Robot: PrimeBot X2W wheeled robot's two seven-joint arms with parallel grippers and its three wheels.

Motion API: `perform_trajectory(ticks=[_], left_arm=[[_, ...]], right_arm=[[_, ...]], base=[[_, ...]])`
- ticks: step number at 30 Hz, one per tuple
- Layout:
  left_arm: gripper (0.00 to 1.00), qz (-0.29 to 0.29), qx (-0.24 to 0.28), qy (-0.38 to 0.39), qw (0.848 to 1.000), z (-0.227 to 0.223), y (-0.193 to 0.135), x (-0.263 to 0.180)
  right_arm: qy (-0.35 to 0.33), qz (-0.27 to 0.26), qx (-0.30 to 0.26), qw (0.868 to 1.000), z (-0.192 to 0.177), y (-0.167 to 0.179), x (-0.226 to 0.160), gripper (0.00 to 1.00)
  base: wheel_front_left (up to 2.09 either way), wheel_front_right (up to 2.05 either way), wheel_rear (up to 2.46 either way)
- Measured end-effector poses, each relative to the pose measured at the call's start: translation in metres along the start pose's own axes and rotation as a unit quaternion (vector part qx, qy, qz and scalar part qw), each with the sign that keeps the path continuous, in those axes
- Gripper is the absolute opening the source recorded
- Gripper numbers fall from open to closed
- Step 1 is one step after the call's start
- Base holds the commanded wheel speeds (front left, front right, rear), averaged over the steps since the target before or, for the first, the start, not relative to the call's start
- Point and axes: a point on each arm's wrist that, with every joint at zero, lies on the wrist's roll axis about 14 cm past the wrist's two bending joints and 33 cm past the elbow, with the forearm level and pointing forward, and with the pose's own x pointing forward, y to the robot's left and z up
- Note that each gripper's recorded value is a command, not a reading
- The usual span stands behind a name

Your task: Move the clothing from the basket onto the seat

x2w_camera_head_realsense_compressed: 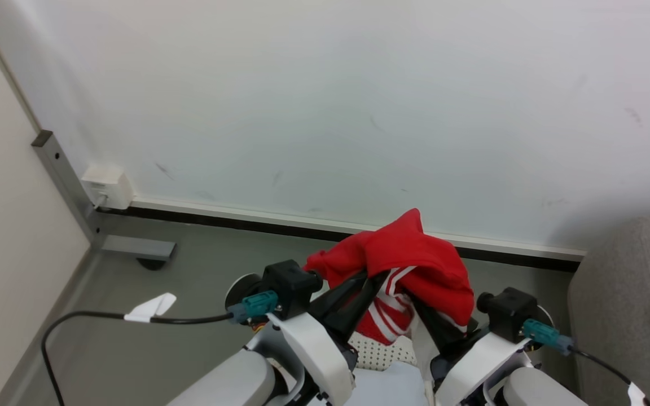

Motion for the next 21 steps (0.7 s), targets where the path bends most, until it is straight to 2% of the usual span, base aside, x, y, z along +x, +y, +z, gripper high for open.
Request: perform_trajectory(ticks=[1,2,3,4,13,21], left_arm=[[0.0,0.0,-0.002,0.001,1.0,-0.001,0.0,0.001],[0.29,0.0,-0.005,0.002,1.0,-0.002,-0.001,0.002],[0.82,-0.002,-0.007,0.003,1.0,-0.003,-0.002,0.003],[1.0,-0.005,-0.01,0.006,1.0,-0.005,-0.004,0.005],[1.0,-0.049,-0.023,0.004,0.999,-0.011,-0.026,0.023],[1.0,-0.109,-0.039,0.002,0.993,-0.02,-0.059,0.048]], right_arm=[[-0.006,-0.008,0.001,1.0,0.003,-0.005,-0.002,0.0],[-0.011,-0.014,0.003,1.0,0.006,-0.008,-0.004,0.0],[-0.015,-0.02,0.004,1.0,0.008,-0.012,-0.006,0.0],[-0.02,-0.028,0.005,0.999,0.011,-0.017,-0.008,0.0],[-0.07,-0.122,-0.021,0.99,0.043,-0.074,-0.048,0.0],[-0.123,-0.211,-0.067,0.967,0.086,-0.12,-0.107,0.0]], base=[[0.0,0.0,0.0],[0.0,0.0,0.0],[0.0,0.0,0.0],[0.0,0.0,0.0],[0.0,0.0,0.0],[0.0,0.0,0.0]])
